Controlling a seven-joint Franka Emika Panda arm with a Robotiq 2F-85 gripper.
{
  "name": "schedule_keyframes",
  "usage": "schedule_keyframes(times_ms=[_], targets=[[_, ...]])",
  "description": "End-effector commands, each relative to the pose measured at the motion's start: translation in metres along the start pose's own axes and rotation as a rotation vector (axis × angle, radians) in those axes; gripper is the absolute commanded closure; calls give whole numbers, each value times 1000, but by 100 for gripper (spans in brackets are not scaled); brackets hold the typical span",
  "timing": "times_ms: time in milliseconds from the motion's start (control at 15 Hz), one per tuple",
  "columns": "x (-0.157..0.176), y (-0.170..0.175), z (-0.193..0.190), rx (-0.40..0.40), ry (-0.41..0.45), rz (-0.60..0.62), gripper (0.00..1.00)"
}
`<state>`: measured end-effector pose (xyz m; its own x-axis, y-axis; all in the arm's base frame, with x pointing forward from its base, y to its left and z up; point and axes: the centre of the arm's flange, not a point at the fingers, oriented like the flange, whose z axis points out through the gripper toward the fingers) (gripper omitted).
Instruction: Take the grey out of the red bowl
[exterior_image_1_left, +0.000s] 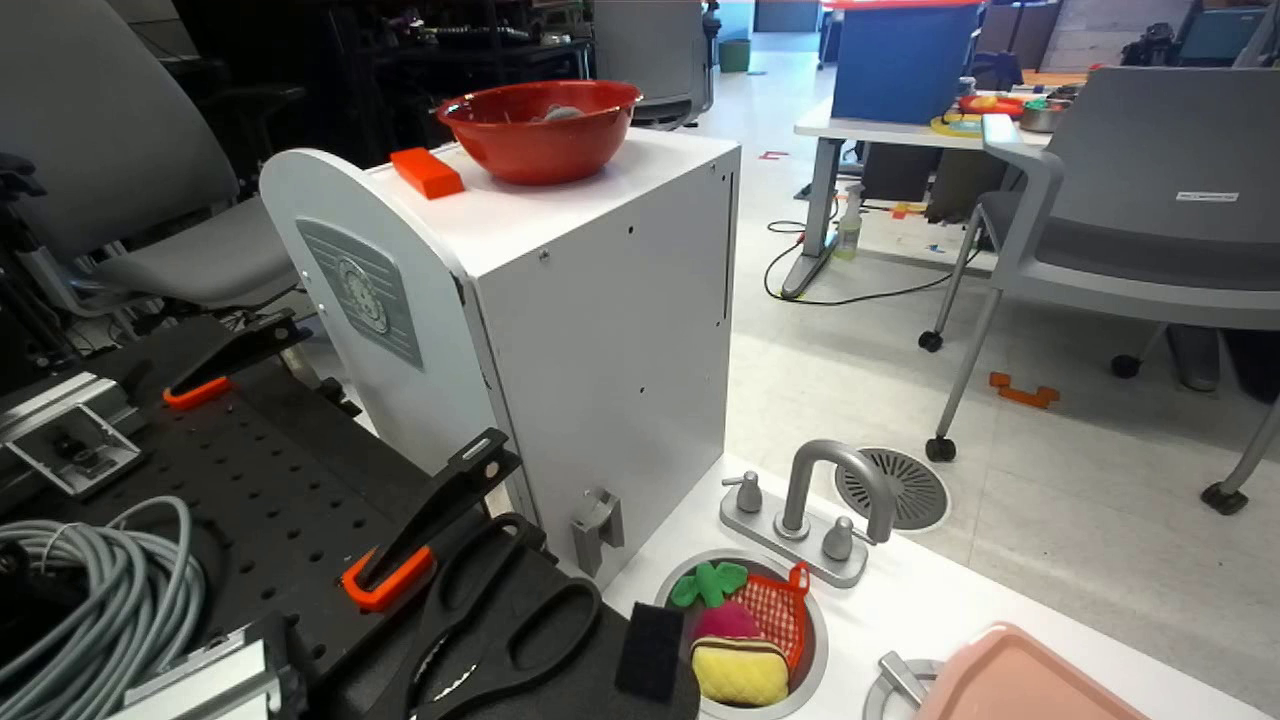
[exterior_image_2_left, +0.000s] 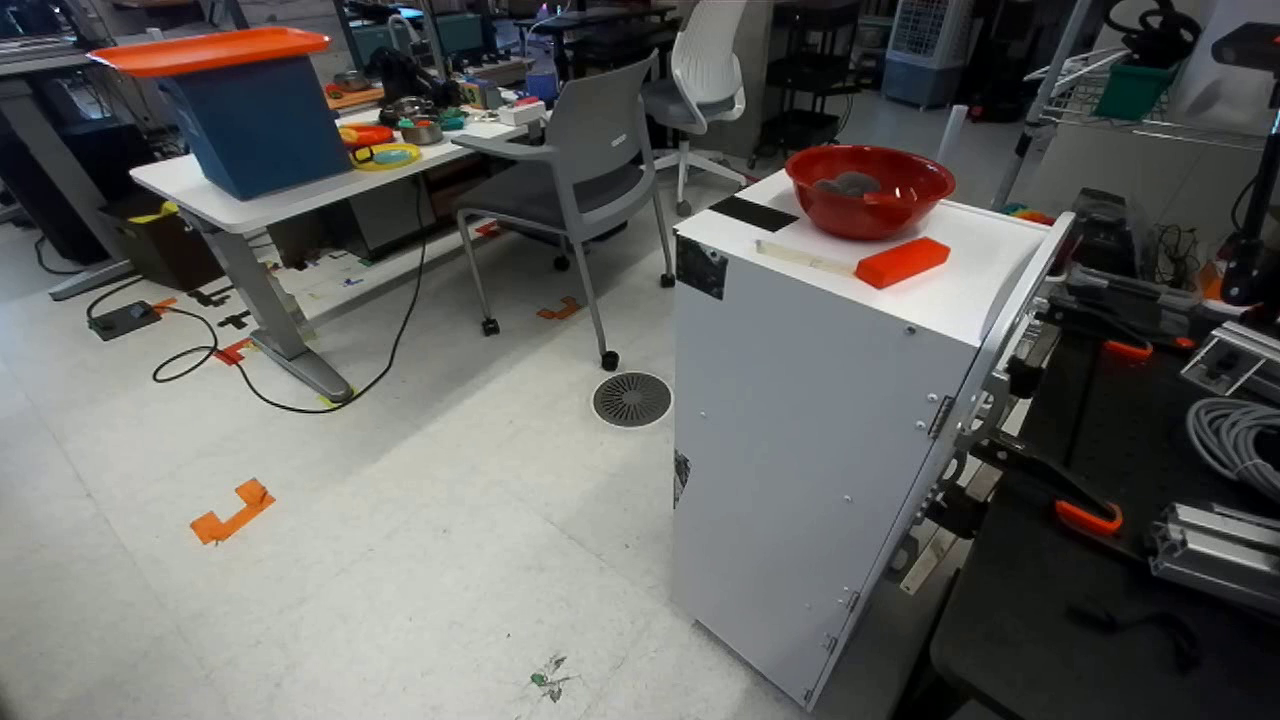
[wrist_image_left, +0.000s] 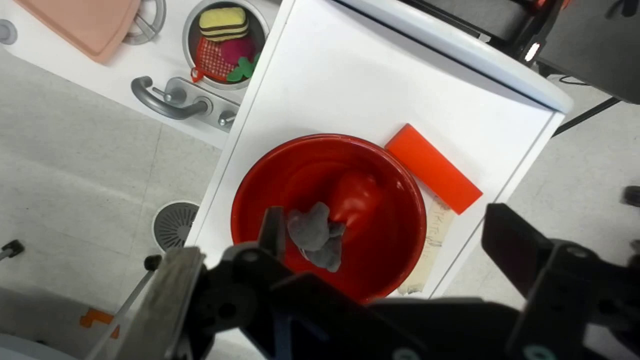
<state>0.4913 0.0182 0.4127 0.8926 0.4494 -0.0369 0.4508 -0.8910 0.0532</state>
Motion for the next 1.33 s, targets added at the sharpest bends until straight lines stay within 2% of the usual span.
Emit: schedule_keyframes(times_ms=[0,133,333,667,1000,1267], targets=[[38,13,23,61,-26,-48,0],[53,7,34,80,-49,-85,0],[70,-5,43,65,-74,-129,0],[81,-12,48,58,-90,-153,0],[70,8,64,56,-121,-99,0],[68,36,84,17,-175,-61,0]])
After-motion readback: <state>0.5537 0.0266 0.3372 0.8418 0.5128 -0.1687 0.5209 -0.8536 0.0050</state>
